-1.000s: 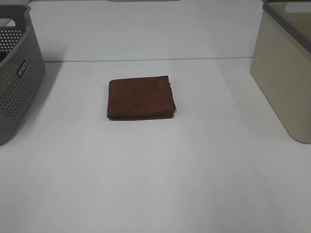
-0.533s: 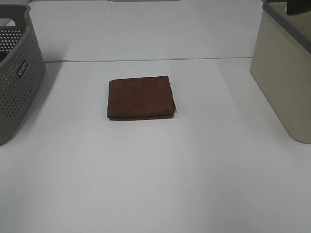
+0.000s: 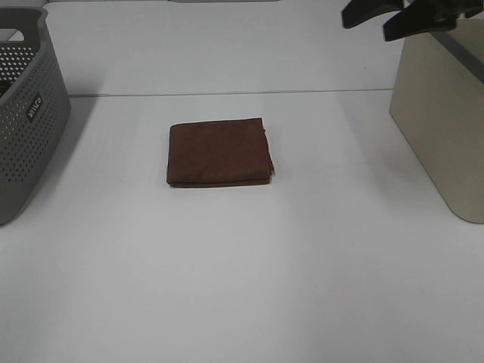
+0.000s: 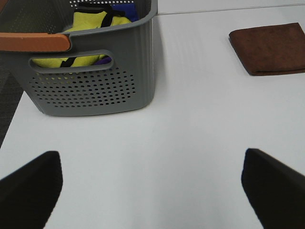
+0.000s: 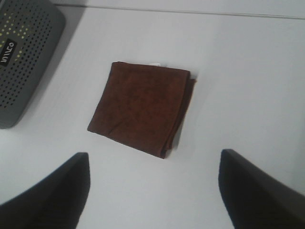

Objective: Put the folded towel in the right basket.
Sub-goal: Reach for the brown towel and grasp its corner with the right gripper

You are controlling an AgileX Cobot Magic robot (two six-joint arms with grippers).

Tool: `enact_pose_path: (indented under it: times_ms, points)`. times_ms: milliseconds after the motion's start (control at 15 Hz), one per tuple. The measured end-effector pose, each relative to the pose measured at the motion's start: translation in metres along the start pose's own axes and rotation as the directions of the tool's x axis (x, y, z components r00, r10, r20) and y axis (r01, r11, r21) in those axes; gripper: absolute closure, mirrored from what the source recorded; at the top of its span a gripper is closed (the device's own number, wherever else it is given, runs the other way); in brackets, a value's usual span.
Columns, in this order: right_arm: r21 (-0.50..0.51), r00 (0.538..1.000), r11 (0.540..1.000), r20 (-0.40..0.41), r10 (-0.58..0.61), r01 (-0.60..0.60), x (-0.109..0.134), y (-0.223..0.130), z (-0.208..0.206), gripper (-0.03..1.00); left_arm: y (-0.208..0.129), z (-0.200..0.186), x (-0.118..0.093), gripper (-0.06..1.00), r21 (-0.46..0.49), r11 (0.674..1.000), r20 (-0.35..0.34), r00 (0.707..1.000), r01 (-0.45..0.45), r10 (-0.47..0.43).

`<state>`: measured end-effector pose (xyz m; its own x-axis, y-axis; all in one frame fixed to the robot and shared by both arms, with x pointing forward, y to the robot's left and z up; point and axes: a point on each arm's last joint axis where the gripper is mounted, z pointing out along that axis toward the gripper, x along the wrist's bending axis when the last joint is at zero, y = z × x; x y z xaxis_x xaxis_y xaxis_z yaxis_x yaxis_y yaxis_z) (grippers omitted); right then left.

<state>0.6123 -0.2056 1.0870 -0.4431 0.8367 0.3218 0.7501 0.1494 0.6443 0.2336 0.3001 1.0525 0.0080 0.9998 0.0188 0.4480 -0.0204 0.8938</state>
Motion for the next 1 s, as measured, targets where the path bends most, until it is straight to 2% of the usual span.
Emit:
enact_pose_path:
  times_ms: [200, 467, 667, 733, 1000]
  points:
    - [0.126, 0.997, 0.992, -0.082, -0.009, 0.020, 0.009, 0.001, 0.061, 0.26, 0.000, 0.000, 0.000, -0.02, 0.000, 1.000, 0.000, 1.000, 0.000, 0.000]
    - [0.288, 0.984, 0.956, -0.143, 0.106, -0.061, -0.005, -0.001, 0.124, 0.26, 0.000, 0.000, 0.000, -0.02, 0.000, 1.000, 0.000, 1.000, 0.000, 0.000]
    - [0.327, 0.980, 0.942, -0.151, 0.126, -0.071, -0.018, -0.004, 0.156, 0.26, 0.000, 0.000, 0.000, -0.02, 0.000, 1.000, 0.000, 1.000, 0.000, 0.000]
    - [0.350, 0.977, 0.933, -0.154, 0.145, -0.083, -0.028, -0.010, 0.180, 0.26, 0.000, 0.000, 0.000, -0.02, 0.000, 1.000, 0.000, 1.000, 0.000, 0.000]
    - [0.384, 0.964, 0.915, -0.170, 0.206, -0.127, -0.042, -0.025, 0.218, 0.26, 0.000, 0.000, 0.000, -0.02, 0.000, 1.000, 0.000, 1.000, 0.000, 0.000]
